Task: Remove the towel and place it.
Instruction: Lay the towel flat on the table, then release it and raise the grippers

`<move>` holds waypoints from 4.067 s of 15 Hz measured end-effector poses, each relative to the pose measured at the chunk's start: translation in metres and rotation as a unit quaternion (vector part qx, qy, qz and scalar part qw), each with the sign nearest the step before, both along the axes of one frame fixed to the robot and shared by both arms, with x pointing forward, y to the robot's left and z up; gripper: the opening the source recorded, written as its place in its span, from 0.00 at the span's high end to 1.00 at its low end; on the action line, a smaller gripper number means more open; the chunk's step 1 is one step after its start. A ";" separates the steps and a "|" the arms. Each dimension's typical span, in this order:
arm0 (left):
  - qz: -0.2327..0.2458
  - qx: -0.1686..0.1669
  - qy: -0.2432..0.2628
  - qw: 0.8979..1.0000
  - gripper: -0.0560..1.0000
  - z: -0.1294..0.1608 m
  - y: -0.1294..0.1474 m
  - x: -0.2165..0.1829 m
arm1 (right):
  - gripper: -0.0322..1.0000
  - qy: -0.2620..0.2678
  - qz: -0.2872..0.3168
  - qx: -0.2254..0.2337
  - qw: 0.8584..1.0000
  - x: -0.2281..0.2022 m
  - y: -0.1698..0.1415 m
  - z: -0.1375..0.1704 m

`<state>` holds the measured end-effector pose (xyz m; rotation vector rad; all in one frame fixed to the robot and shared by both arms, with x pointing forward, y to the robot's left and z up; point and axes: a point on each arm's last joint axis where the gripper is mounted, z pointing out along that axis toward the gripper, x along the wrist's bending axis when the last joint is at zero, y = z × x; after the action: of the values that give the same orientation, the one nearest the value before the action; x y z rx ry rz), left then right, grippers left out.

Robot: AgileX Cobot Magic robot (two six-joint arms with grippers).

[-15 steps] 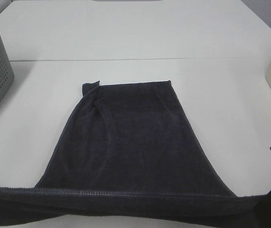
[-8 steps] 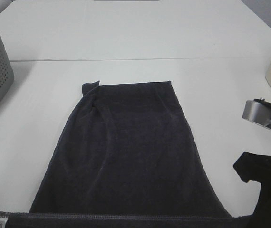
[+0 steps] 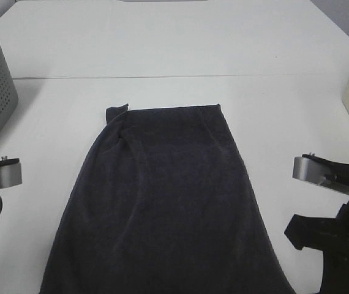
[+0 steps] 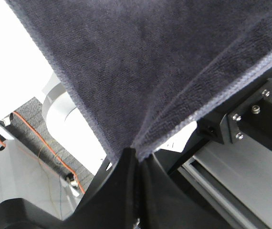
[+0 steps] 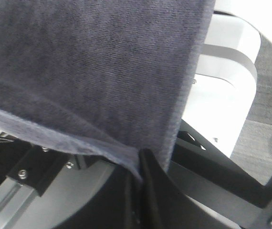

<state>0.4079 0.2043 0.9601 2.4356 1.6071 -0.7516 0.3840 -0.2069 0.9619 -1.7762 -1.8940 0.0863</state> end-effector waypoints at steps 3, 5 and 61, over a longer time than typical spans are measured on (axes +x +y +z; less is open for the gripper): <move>-0.024 0.025 0.011 0.999 0.95 -0.008 0.007 0.002 | 0.83 0.000 0.028 -0.036 0.999 0.004 -0.007 -0.011; -0.038 0.024 0.014 0.999 0.95 -0.008 0.008 0.000 | 0.73 -0.003 0.041 -0.054 0.998 0.004 -0.012 -0.013; 0.165 -0.138 -0.206 0.955 0.06 -0.087 0.001 0.341 | 0.43 -0.250 -0.054 0.232 0.939 0.353 -0.065 -0.089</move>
<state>0.7494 0.2048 0.8728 1.9027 1.5569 -0.3519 0.7373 -0.2723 0.8732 -1.6555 -1.9194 -0.8566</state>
